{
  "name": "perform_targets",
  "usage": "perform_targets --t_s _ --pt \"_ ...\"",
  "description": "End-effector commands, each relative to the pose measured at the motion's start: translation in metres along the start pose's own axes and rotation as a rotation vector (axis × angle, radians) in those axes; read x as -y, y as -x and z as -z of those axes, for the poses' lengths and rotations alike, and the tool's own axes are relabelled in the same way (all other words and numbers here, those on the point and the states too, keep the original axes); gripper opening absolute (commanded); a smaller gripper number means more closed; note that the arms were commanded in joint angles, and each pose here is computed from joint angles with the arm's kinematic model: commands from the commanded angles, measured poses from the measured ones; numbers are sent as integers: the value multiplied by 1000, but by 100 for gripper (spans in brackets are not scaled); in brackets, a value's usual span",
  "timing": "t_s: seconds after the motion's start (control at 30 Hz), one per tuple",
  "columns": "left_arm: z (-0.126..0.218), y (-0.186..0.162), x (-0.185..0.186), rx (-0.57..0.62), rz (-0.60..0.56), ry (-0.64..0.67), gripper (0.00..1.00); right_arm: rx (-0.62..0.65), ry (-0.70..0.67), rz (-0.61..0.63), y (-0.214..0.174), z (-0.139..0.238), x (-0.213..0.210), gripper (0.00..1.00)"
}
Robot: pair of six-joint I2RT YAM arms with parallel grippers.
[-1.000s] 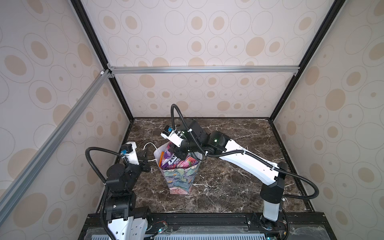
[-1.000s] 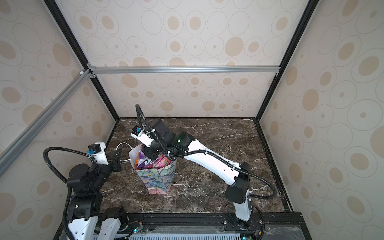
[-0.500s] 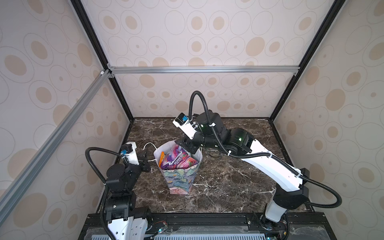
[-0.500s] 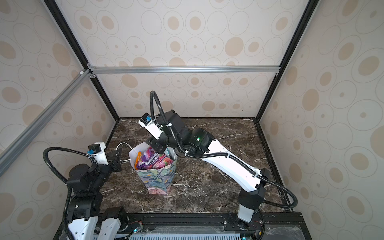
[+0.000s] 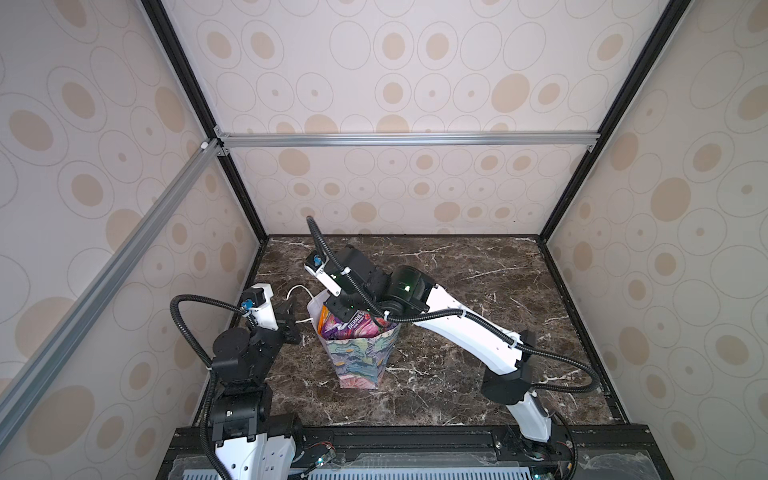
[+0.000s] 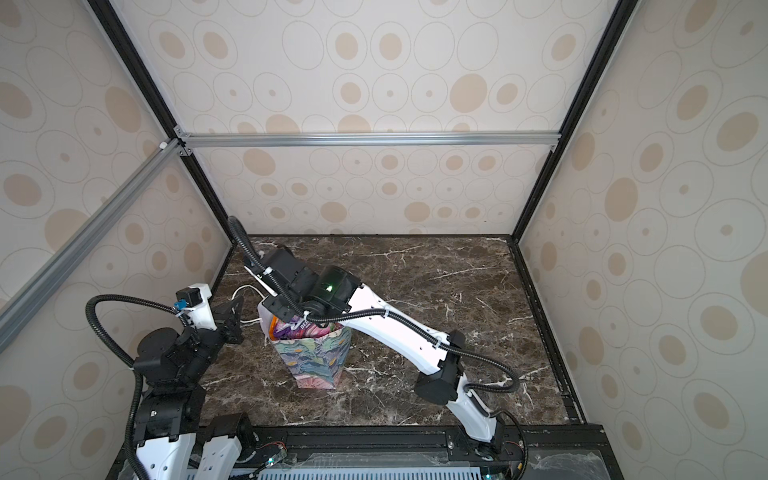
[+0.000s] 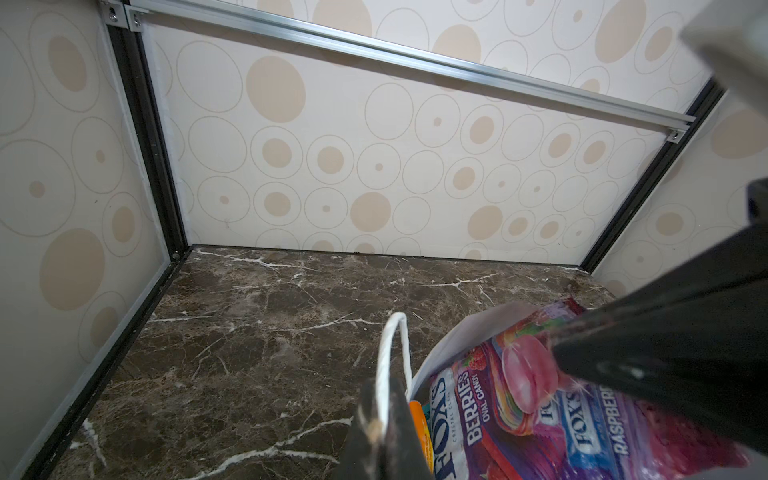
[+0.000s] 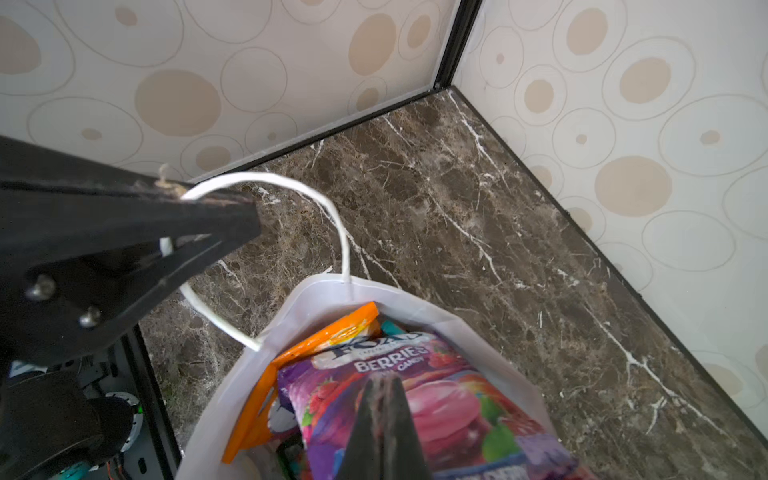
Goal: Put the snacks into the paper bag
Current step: 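Lower the purple packet into the bag with the right gripper, then release the packet and withdraw the right gripper from the bag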
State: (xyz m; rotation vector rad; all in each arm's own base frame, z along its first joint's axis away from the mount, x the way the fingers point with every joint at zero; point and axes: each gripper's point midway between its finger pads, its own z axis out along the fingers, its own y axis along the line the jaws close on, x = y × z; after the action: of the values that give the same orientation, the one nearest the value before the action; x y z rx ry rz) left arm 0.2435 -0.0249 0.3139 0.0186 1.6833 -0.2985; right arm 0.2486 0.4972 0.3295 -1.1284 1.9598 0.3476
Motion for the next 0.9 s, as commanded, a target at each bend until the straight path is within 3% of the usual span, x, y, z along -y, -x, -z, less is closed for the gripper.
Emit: perform_targets --t_s 0.0,0.33,0.57,0.87 --pt "2 4 3 14 -19 -11 0 7 -113 -24 3 12 22 0" --pt "2 4 2 14 -18 -9 0 -149 -155 -21 -38 7 26 0" --pt "4 6 5 24 -19 -18 0 -309 -87 -43 -80 17 16 0" --pt "3 5 6 16 -7 -29 0 -381 16 -47 -88 31 6 8"
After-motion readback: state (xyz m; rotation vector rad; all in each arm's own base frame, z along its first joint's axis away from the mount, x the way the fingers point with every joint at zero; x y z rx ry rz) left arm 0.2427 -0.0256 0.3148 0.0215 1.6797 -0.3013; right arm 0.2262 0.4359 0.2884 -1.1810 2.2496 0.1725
